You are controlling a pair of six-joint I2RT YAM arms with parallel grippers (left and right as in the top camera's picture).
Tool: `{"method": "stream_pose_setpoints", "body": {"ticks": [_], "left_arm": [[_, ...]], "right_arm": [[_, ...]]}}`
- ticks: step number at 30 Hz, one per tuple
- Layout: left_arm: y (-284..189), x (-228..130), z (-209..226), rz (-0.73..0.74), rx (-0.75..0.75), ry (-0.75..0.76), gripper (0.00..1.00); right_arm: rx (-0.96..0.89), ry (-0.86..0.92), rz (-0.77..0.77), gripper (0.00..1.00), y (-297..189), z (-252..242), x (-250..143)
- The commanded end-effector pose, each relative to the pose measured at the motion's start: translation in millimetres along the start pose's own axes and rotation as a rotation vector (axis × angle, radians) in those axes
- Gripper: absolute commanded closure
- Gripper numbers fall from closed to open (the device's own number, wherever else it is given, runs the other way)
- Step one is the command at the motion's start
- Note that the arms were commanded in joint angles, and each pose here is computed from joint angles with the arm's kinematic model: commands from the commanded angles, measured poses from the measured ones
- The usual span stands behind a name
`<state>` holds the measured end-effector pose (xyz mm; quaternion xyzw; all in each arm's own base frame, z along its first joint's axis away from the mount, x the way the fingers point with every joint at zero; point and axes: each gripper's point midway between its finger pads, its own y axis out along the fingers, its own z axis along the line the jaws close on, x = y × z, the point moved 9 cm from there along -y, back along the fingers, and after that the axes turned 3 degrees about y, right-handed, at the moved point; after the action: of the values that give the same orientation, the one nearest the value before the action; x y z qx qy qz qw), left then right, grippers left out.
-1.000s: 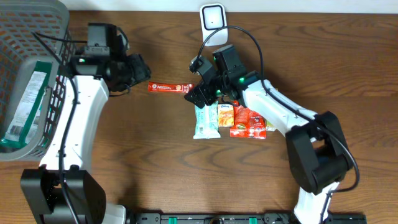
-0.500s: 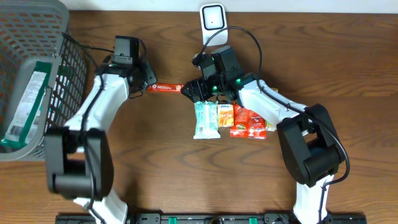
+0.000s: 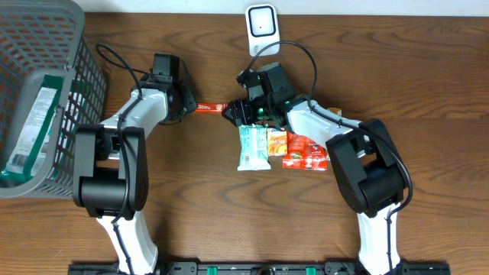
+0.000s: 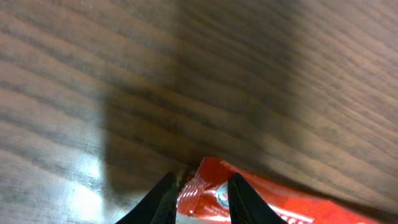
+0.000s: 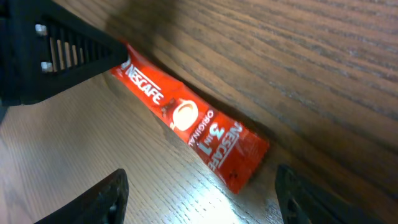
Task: Scan the item barcode
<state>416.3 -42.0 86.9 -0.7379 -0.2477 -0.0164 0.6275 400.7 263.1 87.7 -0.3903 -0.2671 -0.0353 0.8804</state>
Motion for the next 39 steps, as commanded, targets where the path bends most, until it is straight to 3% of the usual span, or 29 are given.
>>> {"method": "stream_pose_setpoints", "body": {"ticks": [1, 10, 17, 24, 35, 36, 39], "left_arm": [[22.3, -14.8, 9.1, 0.069, 0.046, -0.002, 0.71], [25.2, -16.9, 10.3, 0.080, 0.052, -0.002, 0.71], [25.2, -17.0, 10.3, 0.081, 0.052, -0.003, 0.71], [25.2, -17.4, 10.5, 0.083, 0.054, -0.002, 0.71], [25.1, -17.9, 10.8, 0.087, 0.055, -0.003, 0.71], [25.1, -18.1, 10.8, 0.088, 0.055, -0.003, 0.71], [23.5, -16.9, 10.3, 0.082, 0.052, 0.004, 0.71]], "right_arm": [[-0.008, 0.046, -0.006, 0.31, 0.7, -12.4, 0.6], [0.072, 0.168, 0.008, 0.37, 20.0, -14.1, -7.2], [0.111, 0.148, -0.004, 0.50, 22.8, -5.3, -5.2], [0.112, 0.145, 0.019, 0.54, 26.3, 0.7, -10.4], [0.156, 0.154, 0.088, 0.92, 26.1, 4.3, -19.8], [0.152, 0.144, 0.098, 0.99, 26.0, 3.6, -21.7], [0.149, 0.115, 0.106, 0.99, 25.9, 2.8, -23.5]]}}
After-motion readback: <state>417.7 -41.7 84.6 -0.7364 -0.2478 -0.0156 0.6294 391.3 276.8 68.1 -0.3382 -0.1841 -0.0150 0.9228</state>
